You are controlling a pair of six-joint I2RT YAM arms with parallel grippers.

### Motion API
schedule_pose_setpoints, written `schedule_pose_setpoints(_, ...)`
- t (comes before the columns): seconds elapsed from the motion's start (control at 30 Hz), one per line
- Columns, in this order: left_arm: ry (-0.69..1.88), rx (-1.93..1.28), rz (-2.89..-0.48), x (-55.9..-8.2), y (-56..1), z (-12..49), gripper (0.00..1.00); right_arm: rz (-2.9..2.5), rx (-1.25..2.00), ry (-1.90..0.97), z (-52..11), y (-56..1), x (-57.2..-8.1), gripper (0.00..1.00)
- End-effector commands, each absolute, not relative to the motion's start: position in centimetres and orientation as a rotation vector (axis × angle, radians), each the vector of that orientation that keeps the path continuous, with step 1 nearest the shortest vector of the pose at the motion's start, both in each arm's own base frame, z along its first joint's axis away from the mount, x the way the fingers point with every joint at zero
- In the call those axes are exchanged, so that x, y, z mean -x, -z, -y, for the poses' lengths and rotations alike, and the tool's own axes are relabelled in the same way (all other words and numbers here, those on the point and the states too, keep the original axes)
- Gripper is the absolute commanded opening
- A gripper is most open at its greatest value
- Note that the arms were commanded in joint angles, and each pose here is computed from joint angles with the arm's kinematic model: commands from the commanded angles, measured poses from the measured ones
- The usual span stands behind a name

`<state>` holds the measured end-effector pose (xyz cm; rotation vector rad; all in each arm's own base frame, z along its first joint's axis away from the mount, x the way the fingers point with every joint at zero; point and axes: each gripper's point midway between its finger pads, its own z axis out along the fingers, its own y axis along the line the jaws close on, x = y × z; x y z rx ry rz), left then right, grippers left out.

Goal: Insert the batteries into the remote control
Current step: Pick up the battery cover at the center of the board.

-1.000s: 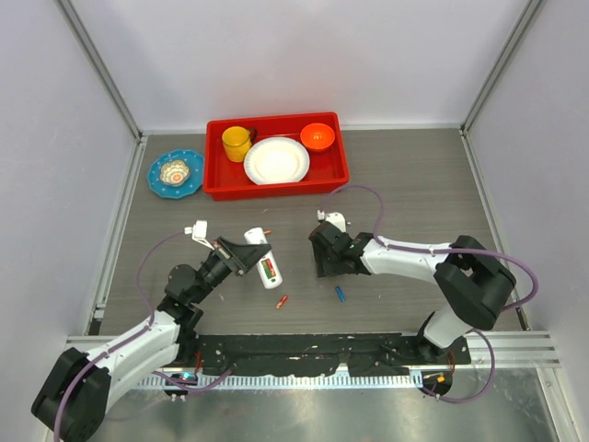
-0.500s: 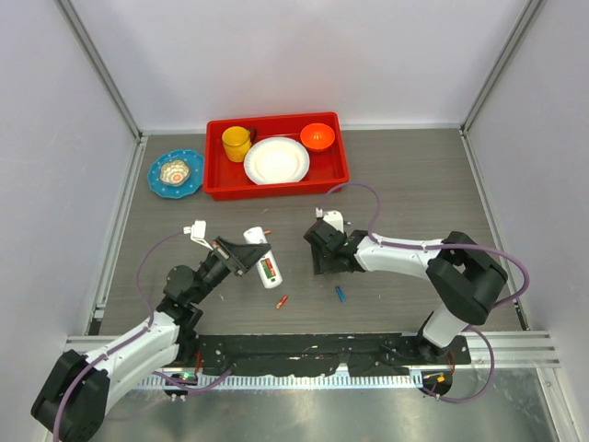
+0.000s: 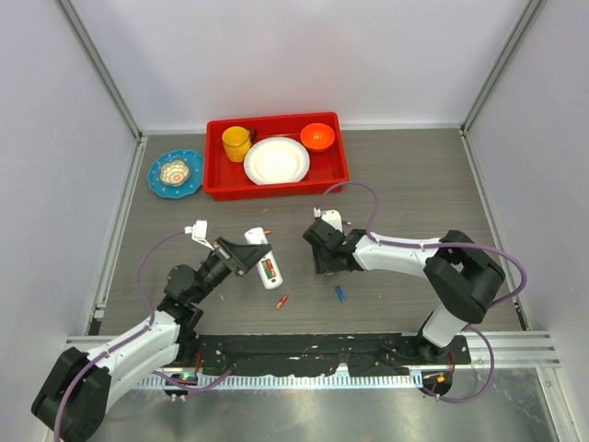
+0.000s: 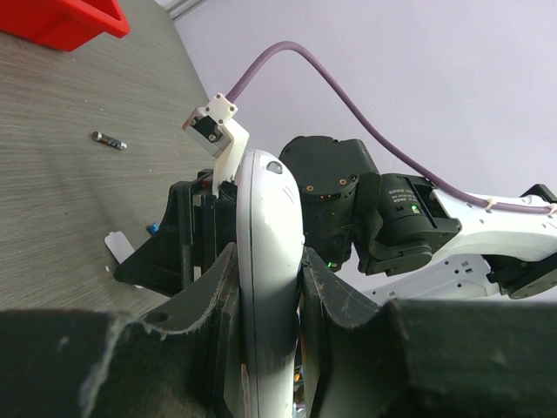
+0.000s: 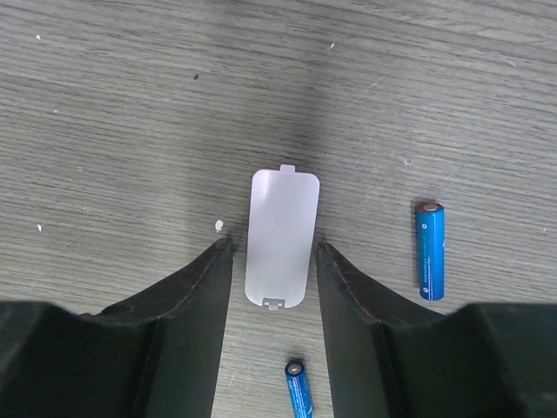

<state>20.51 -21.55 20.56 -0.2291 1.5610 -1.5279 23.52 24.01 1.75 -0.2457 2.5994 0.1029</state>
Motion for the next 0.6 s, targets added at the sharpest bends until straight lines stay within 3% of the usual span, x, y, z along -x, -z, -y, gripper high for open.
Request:
schedule_pose_setpoints(0.0, 1.565, 0.187, -1.472, -20.2, -22.8, 21.5, 0.00, -2.632, 0.273, -0.103, -23.9, -0.7, -22.7, 0.47)
schedule_pose_setpoints(0.57, 1.570, 0.200, -1.494, -21.5, -23.2, 22.4, 0.00, -2.590, 0.288, -0.138, -23.2, -2.6, -22.4, 0.28)
